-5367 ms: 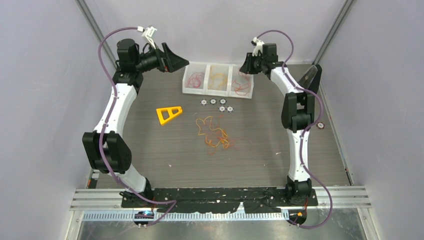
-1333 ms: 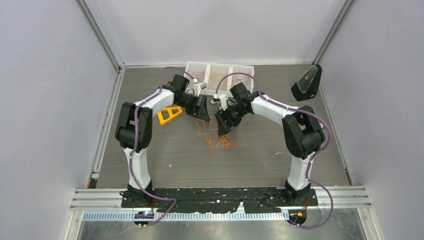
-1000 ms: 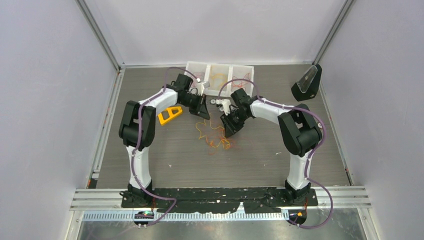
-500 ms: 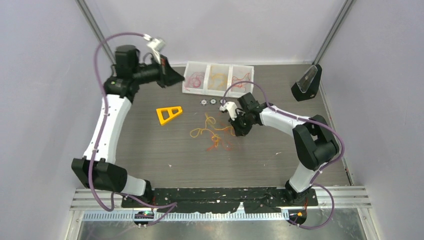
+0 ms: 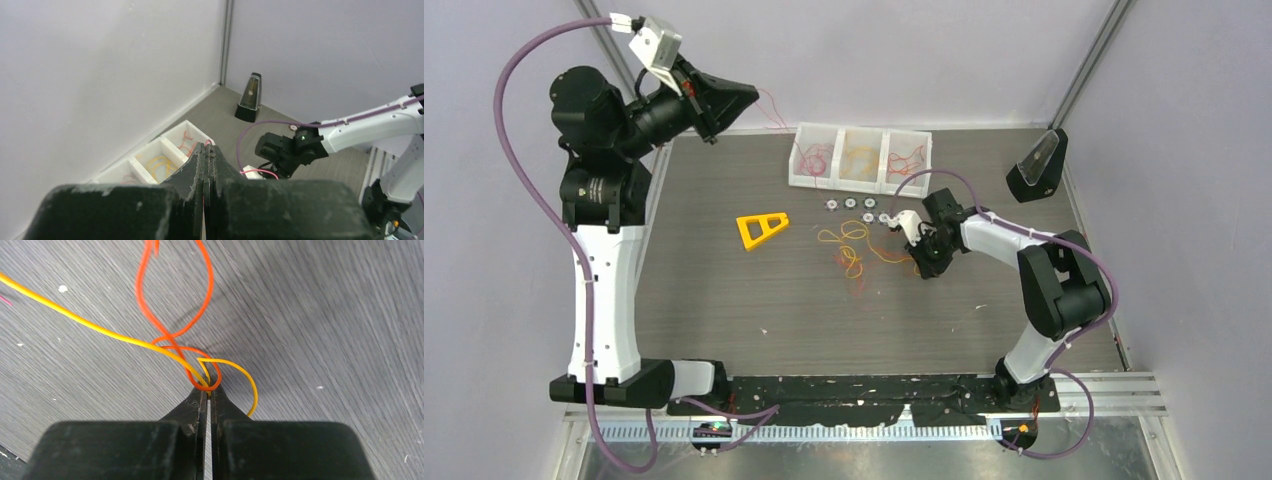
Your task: Untangle the cables
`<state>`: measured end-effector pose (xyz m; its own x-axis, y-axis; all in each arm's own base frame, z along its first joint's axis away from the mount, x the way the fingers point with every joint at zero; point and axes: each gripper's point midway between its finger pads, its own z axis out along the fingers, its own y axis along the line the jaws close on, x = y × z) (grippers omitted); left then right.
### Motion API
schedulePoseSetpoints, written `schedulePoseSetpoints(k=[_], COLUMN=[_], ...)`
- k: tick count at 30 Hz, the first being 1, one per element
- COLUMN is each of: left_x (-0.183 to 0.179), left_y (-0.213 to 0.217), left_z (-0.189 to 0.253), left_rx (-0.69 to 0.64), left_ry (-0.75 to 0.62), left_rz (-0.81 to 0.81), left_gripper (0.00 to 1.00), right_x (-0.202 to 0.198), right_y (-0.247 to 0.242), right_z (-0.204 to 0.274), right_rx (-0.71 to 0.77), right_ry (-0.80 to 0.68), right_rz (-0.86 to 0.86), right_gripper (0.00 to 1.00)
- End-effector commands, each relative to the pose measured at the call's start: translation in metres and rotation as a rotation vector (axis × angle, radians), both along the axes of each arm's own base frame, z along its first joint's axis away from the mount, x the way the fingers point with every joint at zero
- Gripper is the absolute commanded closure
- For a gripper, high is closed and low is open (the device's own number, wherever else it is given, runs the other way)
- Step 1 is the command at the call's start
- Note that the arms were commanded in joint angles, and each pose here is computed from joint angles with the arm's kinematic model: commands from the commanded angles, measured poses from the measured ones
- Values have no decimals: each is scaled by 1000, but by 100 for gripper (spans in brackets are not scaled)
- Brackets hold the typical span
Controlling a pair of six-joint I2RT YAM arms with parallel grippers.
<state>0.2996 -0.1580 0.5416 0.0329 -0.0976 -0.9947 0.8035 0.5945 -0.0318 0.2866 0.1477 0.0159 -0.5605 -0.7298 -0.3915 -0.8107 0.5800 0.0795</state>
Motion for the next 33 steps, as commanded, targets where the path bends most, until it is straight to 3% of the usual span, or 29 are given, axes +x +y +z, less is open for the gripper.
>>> schedulePoseSetpoints(k=[1,6,12,18,25,28,30,32,33], left_x=[-1,-21,-34,-33,-47,-42,-29,-23,-20], left_y=[16,34,97,144,204,192,162,128,114], left_z=[55,125,193,208,227,224,210,193,183], left_rx=[-77,-178,-310,-351,-393,-368,-354,-348,-345], left_ry=[-144,-316,-530,-587,-678,-659,-594,-531,-492], left_rz=[92,171,479,729,1039,957,777,565,477], left_gripper=[100,100,100,100,100,100,100,100,100], right_x=[-13,-18,-32,-49,-54,-52,-52,-50,-46], right_y=[-31,-45,-85,-136,-142,-137,-122,-100,-84], right_z=[-7,-14,-26,-32,-33,-32,-24,-6,9], right_rx=[-93,-147,-291,-400,-404,-383,-298,-176,-93], right_ry=[24,37,110,173,222,231,237,241,241], right_rz=[-2,9,70,85,87,78,86,92,90], right_gripper=[95,95,95,95,95,94,84,50,43])
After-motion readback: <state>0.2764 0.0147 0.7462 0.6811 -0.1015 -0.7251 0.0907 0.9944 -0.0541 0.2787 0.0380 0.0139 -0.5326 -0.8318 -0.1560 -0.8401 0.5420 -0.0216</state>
